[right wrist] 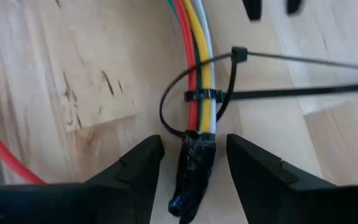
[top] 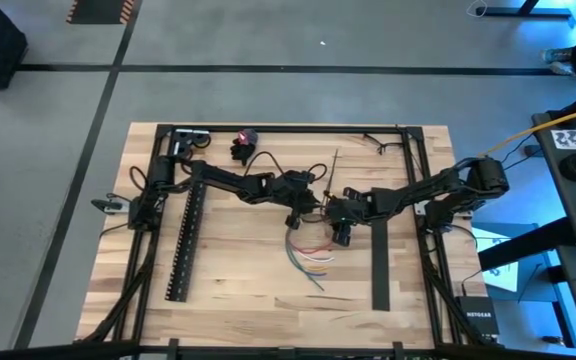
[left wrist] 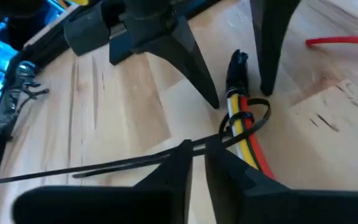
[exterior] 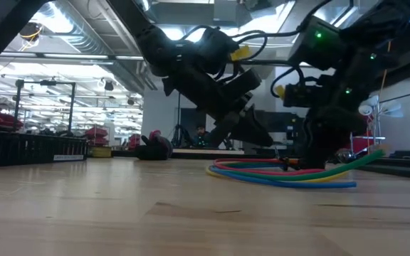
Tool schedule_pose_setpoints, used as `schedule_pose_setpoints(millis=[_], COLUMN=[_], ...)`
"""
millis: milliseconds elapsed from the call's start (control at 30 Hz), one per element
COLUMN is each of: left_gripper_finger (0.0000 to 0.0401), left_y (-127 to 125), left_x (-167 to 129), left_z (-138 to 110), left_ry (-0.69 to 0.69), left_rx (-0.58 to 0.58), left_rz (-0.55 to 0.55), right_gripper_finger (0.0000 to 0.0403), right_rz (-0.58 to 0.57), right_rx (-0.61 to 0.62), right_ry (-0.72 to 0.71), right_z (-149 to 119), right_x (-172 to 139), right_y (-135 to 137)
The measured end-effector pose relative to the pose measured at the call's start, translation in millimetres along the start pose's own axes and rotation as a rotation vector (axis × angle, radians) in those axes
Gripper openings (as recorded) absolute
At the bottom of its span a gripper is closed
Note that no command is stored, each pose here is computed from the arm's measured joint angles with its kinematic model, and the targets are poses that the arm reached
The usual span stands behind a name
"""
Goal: Ziptie cables
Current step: Wrap the cable wires with the black zip tie
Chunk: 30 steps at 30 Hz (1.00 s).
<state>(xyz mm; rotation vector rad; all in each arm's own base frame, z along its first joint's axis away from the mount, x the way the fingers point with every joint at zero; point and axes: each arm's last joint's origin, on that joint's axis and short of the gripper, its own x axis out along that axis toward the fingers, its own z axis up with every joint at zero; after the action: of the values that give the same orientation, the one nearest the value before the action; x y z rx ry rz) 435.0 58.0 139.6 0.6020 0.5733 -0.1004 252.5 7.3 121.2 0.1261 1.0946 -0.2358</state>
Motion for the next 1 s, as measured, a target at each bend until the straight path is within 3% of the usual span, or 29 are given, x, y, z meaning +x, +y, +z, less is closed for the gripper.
schedule_pose_setpoints(millis=[300,500,767,867,1000], left_gripper_finger=[0.0103,0.0109,0.0094,0.0093,0.0095], left_y=[-3,0,0,-2,4], left_x=[14,23,27,29,22], left_z=[-11,-22,-27,-30,-22], left_ry=[-0.019,-0.023,-0.137,-0.083,-0.032], left_rx=[0.302,0.456,0.518,0.582,0.488], left_rz=[0.027,0.059,0.006,0.017,0.091], right_gripper_finger=[0.0182,0.0182,0.0182,0.0182,0.0182], right_rz=[0.022,0.036,0.065,0.064,0.062], right_rx=[-0.08,-0.079,-0.099,-0.122,-0.123], right_ry=[-0.029,-0.033,-0.091,-0.098,-0.09], right_z=[3,3,9,9,9], right_x=[1,1,1,1,1], right_y=[1,2,4,4,4])
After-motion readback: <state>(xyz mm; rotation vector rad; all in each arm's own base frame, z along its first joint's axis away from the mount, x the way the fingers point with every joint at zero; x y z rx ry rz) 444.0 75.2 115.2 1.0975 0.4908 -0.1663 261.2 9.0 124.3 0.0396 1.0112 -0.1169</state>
